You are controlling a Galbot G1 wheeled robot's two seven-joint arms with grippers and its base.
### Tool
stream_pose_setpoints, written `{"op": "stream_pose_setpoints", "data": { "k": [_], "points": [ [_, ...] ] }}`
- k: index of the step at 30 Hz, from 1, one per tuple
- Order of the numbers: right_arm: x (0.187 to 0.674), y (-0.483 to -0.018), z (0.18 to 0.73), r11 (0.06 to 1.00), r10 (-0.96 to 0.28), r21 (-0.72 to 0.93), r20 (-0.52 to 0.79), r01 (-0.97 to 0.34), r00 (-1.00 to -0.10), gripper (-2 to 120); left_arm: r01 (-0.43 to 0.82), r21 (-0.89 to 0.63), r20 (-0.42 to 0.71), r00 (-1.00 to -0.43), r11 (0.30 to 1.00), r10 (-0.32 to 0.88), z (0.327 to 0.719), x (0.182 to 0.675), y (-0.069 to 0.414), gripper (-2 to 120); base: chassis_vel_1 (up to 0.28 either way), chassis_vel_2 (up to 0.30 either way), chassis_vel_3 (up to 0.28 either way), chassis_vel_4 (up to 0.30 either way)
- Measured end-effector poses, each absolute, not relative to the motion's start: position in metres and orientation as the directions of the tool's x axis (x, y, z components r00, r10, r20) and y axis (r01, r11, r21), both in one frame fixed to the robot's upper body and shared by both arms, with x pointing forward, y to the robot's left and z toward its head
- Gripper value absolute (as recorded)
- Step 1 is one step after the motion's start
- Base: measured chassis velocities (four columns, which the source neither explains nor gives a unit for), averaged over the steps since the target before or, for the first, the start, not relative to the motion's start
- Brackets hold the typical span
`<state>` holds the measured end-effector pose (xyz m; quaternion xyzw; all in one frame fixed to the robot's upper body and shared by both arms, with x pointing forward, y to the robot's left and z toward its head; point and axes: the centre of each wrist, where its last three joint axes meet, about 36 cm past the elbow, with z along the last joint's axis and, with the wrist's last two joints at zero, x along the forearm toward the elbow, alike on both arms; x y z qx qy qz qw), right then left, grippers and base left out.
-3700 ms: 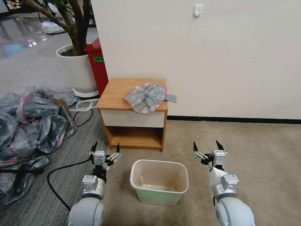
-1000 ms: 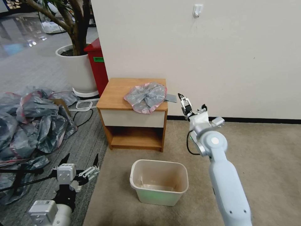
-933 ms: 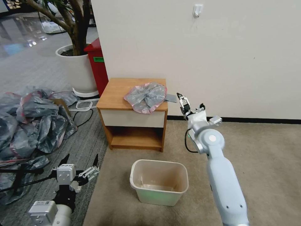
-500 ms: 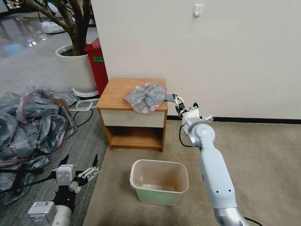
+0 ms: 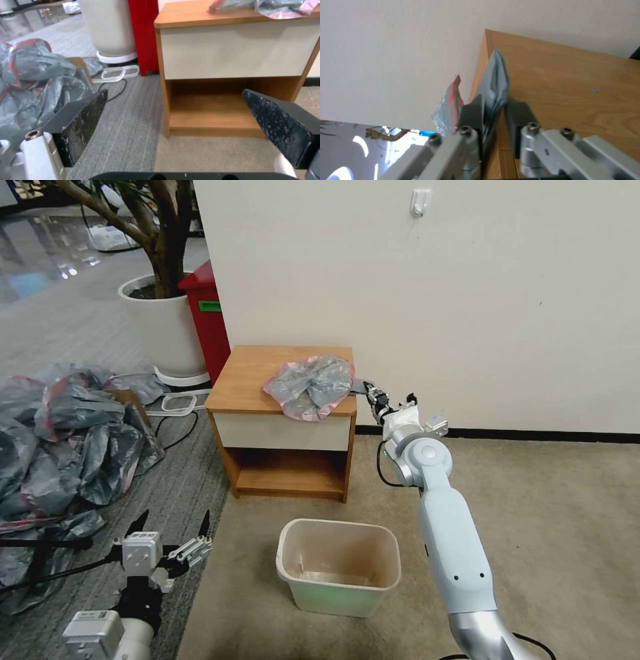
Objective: Pick up the garbage bag from the table and place it over the trash can.
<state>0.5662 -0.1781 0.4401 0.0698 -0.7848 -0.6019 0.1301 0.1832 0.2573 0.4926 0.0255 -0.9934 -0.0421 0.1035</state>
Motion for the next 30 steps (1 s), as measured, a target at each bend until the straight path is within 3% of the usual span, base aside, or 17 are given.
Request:
{"op": "stream_pose_setpoints", "data": {
  "k": [4,11,30],
  "points": [
    [0.566,-0.178,0.441,0.262,-0.264,0.964,0.117,0.045,-0.957,0,-0.043,0.088,0.204,-0.977,0.995,-0.06,0.492,0.183,0.257,100,0.0,0.0,0.0,0.0],
    [0.544,-0.175,0.448,0.273,-0.271,0.962,0.106,0.029,-0.957,0,-0.041,0.089,0.203,-0.977,0.995,-0.058,0.492,0.183,0.257,100,0.0,0.0,0.0,0.0],
    [0.414,-0.171,0.449,0.337,-0.337,0.941,0.152,0.032,-0.929,0,-0.021,0.086,0.204,-0.978,0.996,-0.038,0.493,0.185,0.256,100,0.0,0.0,0.0,0.0]
  ]
}}
